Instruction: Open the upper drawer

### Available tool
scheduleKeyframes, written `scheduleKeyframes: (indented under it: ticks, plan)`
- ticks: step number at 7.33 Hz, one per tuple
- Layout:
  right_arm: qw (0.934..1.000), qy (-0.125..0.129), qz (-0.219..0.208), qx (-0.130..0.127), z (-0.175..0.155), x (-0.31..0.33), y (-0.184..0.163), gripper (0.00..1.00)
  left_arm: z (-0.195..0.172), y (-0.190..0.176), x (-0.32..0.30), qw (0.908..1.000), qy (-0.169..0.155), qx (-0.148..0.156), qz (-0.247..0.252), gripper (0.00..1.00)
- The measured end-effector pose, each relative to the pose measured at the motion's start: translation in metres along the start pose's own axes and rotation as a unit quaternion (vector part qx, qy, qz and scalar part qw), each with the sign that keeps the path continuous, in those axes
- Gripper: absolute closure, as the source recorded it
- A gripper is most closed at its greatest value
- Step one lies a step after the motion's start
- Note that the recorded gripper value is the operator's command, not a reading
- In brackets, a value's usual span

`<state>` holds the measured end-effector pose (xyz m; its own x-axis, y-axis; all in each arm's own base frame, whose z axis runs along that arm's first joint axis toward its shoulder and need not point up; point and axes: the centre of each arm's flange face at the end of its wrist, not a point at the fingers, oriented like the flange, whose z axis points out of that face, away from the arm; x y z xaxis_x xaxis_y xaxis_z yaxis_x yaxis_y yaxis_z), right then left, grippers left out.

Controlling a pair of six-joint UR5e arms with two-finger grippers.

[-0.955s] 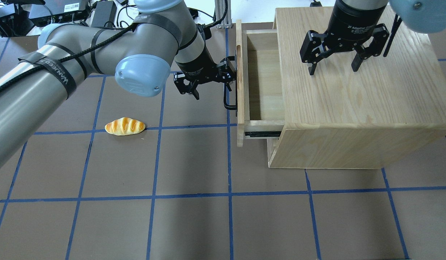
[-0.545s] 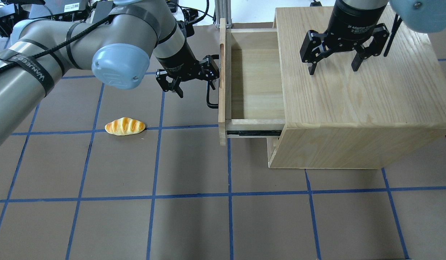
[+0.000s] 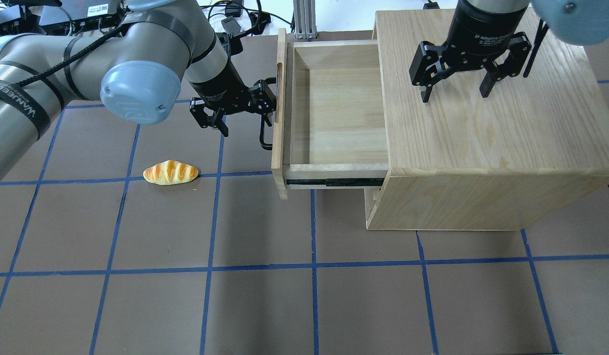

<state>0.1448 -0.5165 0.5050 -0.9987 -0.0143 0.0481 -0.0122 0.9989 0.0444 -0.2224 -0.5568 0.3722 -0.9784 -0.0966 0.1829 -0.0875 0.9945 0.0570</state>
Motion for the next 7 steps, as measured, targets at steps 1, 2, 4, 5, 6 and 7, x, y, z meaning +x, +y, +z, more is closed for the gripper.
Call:
scheduleKeyframes:
  ticks: [1,2,4,5,6,7]
  plan:
    - [1.0000,0.000,0.000,0.000,0.000,0.000,0.000,0.00,-0.001,-0.001,-0.003,1.0000,0.000,0.000,0.000,0.00]
    - [1.0000,0.000,0.000,0.000,0.000,0.000,0.000,0.00,-0.003,0.000,-0.005,1.0000,0.000,-0.001,-0.001,0.00]
    - [1.0000,0.000,0.001,0.000,0.000,0.000,0.000,0.00,-0.006,0.001,-0.005,1.0000,0.002,0.000,0.000,0.00]
    - [1.0000,0.000,0.001,0.000,0.000,0.000,0.000,0.00,-0.011,0.000,-0.003,1.0000,0.004,0.004,0.001,0.00]
    - [1.0000,0.000,0.000,0.000,0.000,0.001,0.000,0.00,-0.016,0.001,-0.002,1.0000,0.006,0.007,0.002,0.00]
    - [1.0000,0.000,0.000,0.000,0.000,0.000,0.000,0.00,-0.023,0.004,-0.002,0.9999,0.008,0.010,0.002,0.00]
